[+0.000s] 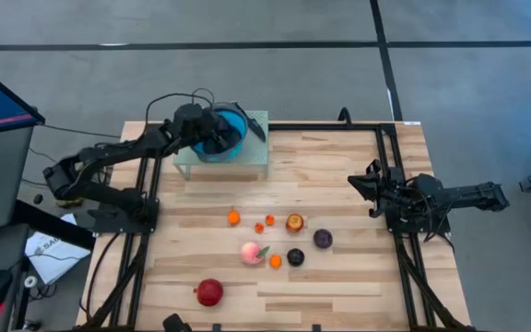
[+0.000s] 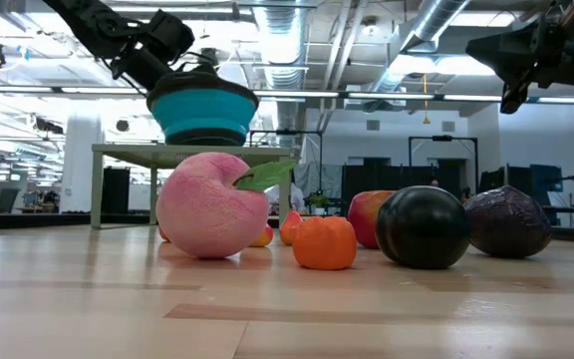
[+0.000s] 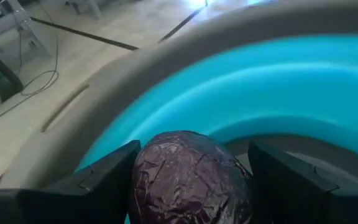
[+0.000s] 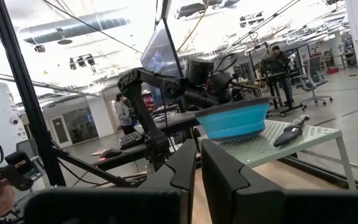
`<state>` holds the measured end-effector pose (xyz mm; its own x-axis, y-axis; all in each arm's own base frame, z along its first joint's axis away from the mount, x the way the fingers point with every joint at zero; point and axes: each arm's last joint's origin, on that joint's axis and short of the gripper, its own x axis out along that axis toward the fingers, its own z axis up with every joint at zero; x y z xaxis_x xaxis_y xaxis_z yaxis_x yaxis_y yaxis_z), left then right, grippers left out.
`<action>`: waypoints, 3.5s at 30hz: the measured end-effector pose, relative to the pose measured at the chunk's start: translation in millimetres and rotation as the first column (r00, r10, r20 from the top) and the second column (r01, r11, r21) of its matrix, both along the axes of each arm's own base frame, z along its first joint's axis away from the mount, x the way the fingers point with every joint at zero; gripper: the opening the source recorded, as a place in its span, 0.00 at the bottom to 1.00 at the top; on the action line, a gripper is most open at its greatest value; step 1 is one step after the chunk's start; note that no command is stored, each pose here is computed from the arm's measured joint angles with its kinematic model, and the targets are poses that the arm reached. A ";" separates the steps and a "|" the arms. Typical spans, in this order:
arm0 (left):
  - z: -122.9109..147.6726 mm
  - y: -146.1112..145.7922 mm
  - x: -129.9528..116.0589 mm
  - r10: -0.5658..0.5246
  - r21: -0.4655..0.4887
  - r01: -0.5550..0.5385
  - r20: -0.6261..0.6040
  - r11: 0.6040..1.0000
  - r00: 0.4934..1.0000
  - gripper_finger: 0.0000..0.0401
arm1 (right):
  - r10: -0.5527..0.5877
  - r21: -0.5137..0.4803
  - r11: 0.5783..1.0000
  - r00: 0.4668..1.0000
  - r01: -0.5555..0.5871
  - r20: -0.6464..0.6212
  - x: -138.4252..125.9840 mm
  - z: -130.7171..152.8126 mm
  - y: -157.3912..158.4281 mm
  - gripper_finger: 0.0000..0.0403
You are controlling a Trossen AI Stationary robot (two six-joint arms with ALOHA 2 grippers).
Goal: Pick & Place Fruit
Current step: Put the top left purple plum into the blue strainer bowl on the shelf, then put the orange peach into the blue strainer bowl on the shelf
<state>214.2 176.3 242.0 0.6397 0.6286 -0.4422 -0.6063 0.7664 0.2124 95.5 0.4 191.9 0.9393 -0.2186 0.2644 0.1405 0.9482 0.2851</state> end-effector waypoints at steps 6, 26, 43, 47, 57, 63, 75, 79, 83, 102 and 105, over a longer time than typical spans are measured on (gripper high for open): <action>1.4 -4.5 2.7 -0.019 0.004 0.019 0.004 1.000 1.000 0.73 | 0.000 0.000 1.000 1.000 0.000 0.000 0.0 0.0 0.0 0.05; 40.3 -31.7 -8.9 -0.058 0.136 0.044 0.100 0.990 0.993 0.83 | 0.000 -0.001 1.000 1.000 0.000 -0.003 0.1 -0.3 -0.1 0.05; 36.8 -186.4 -11.5 -0.415 0.179 0.388 0.151 0.904 0.897 0.70 | -0.004 0.054 0.998 0.980 0.015 -0.199 23.2 0.2 -2.1 0.18; 15.4 -227.2 -3.3 -0.441 0.067 0.436 0.158 0.897 0.884 0.69 | 0.074 0.041 0.997 0.918 -0.063 -0.390 49.9 6.7 2.8 0.29; -32.6 -276.0 -4.0 -0.355 -0.325 0.381 0.138 0.866 0.925 0.65 | 0.292 0.054 0.872 0.427 -0.487 -0.856 156.6 17.1 8.8 0.70; -51.7 -277.7 -5.0 -0.296 -0.374 0.291 0.045 0.881 0.954 0.62 | 0.191 0.051 0.737 0.135 -0.674 -0.972 214.4 9.2 10.6 0.89; -68.4 -275.1 -9.4 -0.267 -0.393 0.252 0.017 0.884 0.964 0.56 | -0.018 0.071 0.487 -0.091 -0.870 -0.996 260.7 -30.3 26.8 0.92; -73.3 -274.4 -11.5 -0.269 -0.396 0.257 0.025 0.881 0.963 0.54 | -0.044 0.075 0.465 -0.108 -0.882 -0.993 261.7 -35.3 29.8 0.85; -75.1 -274.0 -12.1 -0.268 -0.399 0.258 0.031 0.880 0.963 0.53 | -0.044 0.095 0.472 -0.131 -0.876 -0.990 259.5 -35.3 29.2 0.76; -73.1 -275.2 -10.1 -0.270 -0.402 0.272 0.062 0.874 0.961 0.51 | 0.310 0.212 0.486 -0.059 -0.848 -0.949 288.8 58.4 18.3 0.66; -73.0 -275.2 -10.0 -0.271 -0.403 0.273 0.063 0.874 0.961 0.51 | 0.373 0.075 0.510 0.143 -0.857 -0.917 306.4 99.1 -1.4 0.66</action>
